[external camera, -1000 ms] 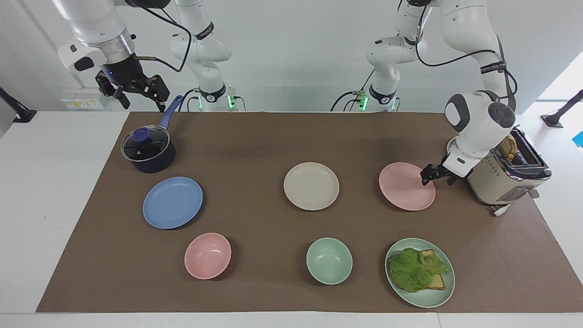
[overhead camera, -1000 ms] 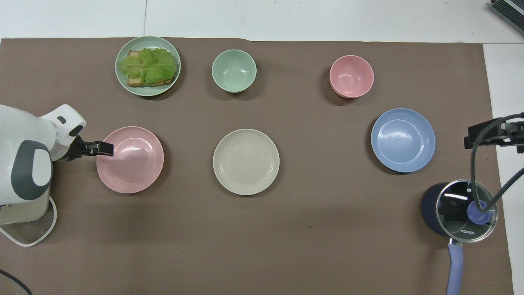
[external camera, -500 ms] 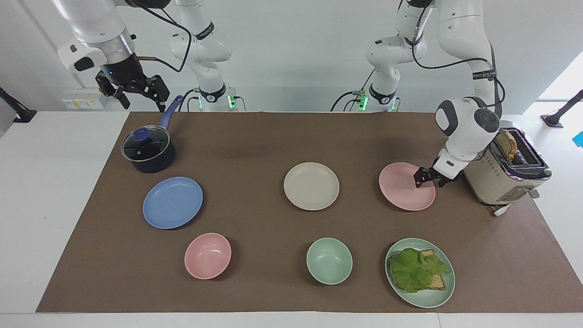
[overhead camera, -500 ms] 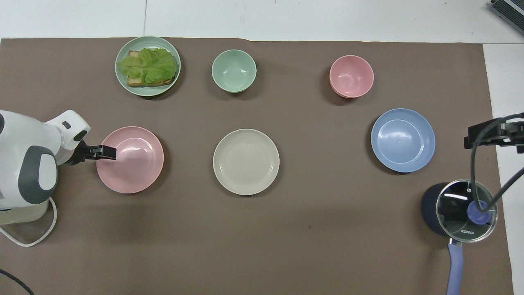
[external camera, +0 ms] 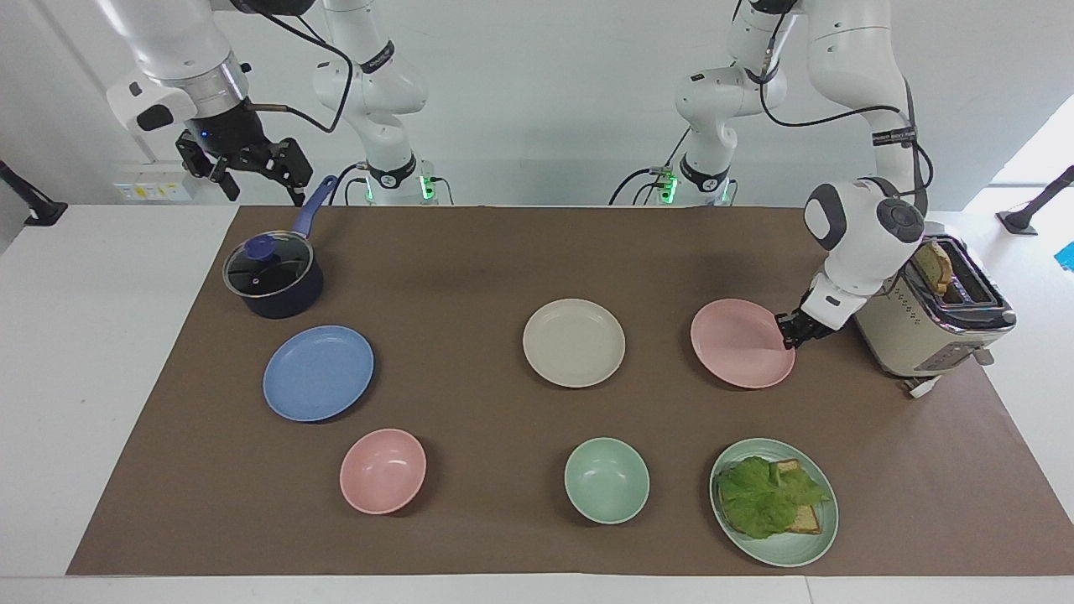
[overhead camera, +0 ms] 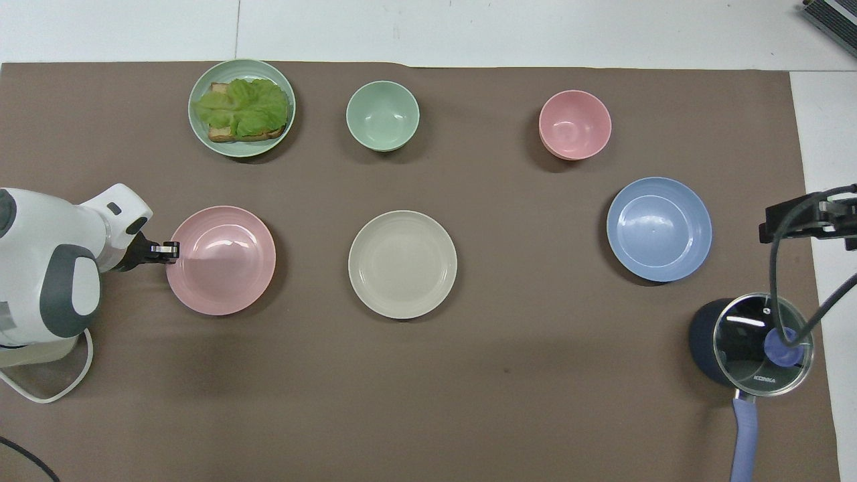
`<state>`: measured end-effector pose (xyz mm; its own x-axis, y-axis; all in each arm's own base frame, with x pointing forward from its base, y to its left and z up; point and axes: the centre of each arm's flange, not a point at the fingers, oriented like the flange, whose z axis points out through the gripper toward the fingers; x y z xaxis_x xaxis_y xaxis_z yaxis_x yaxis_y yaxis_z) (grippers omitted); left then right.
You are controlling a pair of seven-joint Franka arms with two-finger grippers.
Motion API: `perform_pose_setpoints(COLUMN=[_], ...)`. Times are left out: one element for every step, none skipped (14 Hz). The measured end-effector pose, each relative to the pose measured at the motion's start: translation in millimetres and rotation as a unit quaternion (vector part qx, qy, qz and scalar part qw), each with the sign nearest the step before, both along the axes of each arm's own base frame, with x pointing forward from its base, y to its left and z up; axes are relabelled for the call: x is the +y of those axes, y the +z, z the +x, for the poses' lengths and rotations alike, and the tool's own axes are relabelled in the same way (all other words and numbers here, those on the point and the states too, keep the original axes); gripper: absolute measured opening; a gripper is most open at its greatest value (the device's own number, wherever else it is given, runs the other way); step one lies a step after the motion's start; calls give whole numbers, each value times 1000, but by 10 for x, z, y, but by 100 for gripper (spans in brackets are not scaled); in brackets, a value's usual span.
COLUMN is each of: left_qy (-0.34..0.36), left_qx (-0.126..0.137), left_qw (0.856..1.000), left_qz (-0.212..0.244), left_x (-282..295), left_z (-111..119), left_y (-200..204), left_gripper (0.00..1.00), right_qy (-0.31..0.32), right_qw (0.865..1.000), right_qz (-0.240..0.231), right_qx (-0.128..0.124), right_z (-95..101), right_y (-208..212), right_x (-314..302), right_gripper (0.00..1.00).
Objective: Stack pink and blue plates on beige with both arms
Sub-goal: 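Reach the left gripper to the rim of the large pink bowl, then grasp the pink bowl rim and carry it onto the beige plate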
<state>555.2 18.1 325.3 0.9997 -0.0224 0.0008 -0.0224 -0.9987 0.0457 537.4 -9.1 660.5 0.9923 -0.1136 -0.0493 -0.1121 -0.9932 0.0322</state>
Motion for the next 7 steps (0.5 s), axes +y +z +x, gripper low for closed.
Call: perform_pose_setpoints(left_qy=[-1, -1, -2, -1, -2, -2, 0], left_qx=[5, 9, 12, 14, 16, 18, 20], left_qw=[1000, 1000, 1000, 1000, 1000, 1000, 1000], left_qz=[-1, -1, -2, -2, -2, -3, -3], left_x=[-6, -3, 0, 2, -1, -9, -23], left_z=[31, 71, 106, 138, 161, 174, 183], left_y=[66, 144, 222, 292, 349, 397, 465], left_gripper=[5, 5, 5, 5, 4, 4, 4], right_qy=[0, 0, 0, 0, 0, 0, 0], right_qw=[1000, 1000, 1000, 1000, 1000, 1000, 1000], right_qz=[0, 0, 0, 0, 0, 0, 0], right_qx=[0, 0, 0, 0, 0, 0, 0], right_z=[0, 0, 0, 0, 0, 0, 0], right_y=[0, 0, 0, 0, 0, 0, 0], right_x=[0, 0, 0, 0, 0, 0, 0], right_gripper=[100, 100, 100, 100, 100, 100, 100])
